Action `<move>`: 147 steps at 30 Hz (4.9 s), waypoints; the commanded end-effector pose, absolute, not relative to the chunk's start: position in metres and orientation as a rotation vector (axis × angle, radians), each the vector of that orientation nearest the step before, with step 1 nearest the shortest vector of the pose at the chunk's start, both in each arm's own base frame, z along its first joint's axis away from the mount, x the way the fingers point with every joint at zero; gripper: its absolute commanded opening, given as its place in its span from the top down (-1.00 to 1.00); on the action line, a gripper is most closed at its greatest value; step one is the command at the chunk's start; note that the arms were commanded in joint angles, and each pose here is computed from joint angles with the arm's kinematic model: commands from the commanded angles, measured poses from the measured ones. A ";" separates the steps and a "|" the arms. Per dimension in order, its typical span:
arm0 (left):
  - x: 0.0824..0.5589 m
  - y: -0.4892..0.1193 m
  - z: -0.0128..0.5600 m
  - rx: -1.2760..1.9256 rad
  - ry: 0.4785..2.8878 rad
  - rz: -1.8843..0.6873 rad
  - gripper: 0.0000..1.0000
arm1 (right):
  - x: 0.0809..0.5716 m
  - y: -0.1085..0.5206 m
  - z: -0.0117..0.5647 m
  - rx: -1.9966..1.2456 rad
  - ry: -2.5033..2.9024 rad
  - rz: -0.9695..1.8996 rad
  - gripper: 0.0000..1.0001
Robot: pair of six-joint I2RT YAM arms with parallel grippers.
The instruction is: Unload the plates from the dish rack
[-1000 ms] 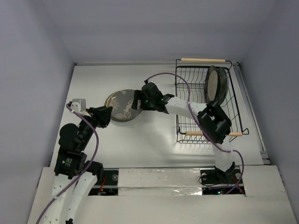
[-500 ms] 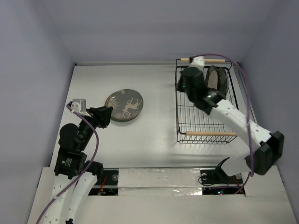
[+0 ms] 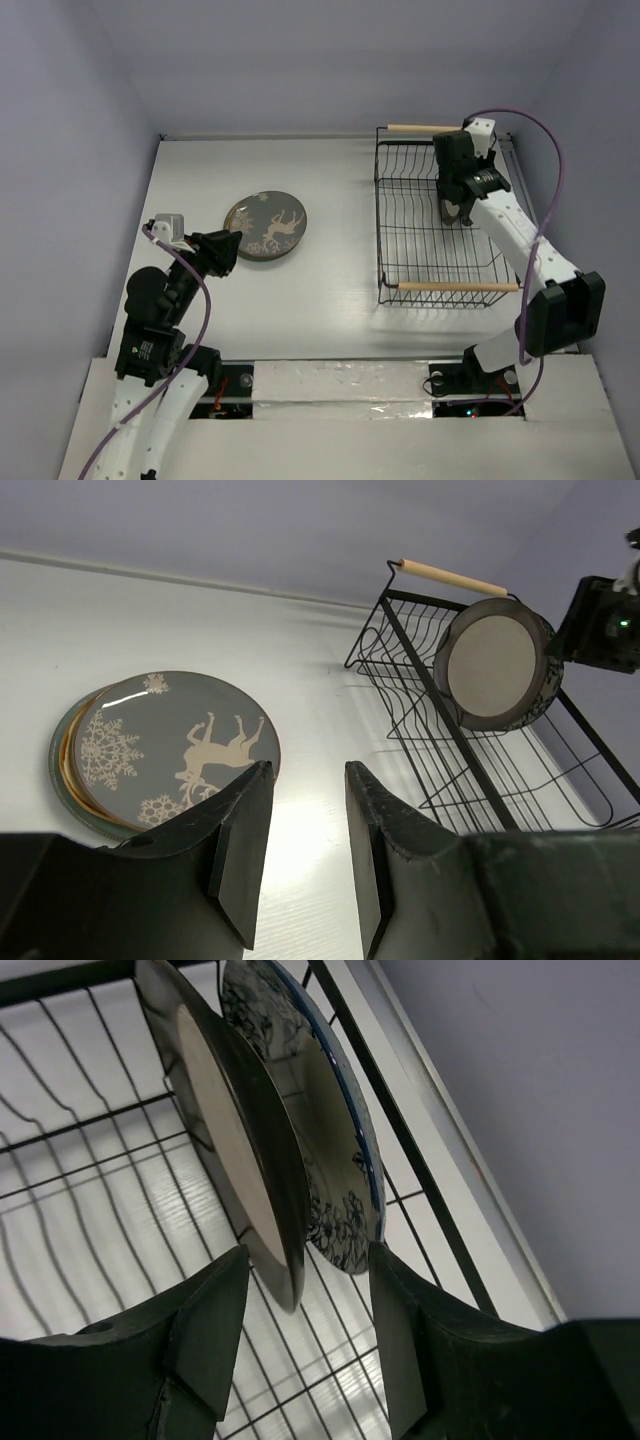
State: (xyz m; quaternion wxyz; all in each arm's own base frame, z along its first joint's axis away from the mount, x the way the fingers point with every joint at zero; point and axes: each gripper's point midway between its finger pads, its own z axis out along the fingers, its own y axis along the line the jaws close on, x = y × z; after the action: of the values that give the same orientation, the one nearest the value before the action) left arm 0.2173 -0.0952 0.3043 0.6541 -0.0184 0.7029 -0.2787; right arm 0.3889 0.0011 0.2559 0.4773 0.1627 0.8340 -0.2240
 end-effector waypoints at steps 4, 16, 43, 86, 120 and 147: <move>0.212 -0.100 0.315 -0.026 1.556 -0.669 0.36 | 0.415 -0.015 0.241 0.363 2.107 -0.644 -0.08; 0.211 -0.100 0.316 -0.024 1.551 -0.669 0.36 | 0.427 -0.030 0.231 0.327 2.145 -0.783 0.53; 0.215 -0.102 0.313 -0.019 1.568 -0.674 0.36 | 0.383 0.027 0.398 0.316 1.822 -0.404 1.00; 0.214 -0.100 0.311 -0.035 1.564 -0.669 0.34 | 0.402 0.455 0.205 0.218 2.023 1.332 0.99; 0.210 -0.102 0.314 -0.016 1.550 -0.685 0.34 | 0.381 0.267 0.253 -0.060 2.097 0.171 1.00; 0.190 -0.108 0.331 0.041 1.476 -0.731 0.49 | 0.411 -0.059 0.219 0.379 2.161 -1.044 -0.10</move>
State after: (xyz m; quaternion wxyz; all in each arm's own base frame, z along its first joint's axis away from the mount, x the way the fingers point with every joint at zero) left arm 0.1955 -0.1058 0.3158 0.6618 0.0073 0.6802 -0.3151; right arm 0.4059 -0.0462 0.2012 0.3434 0.1398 0.8563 -0.3597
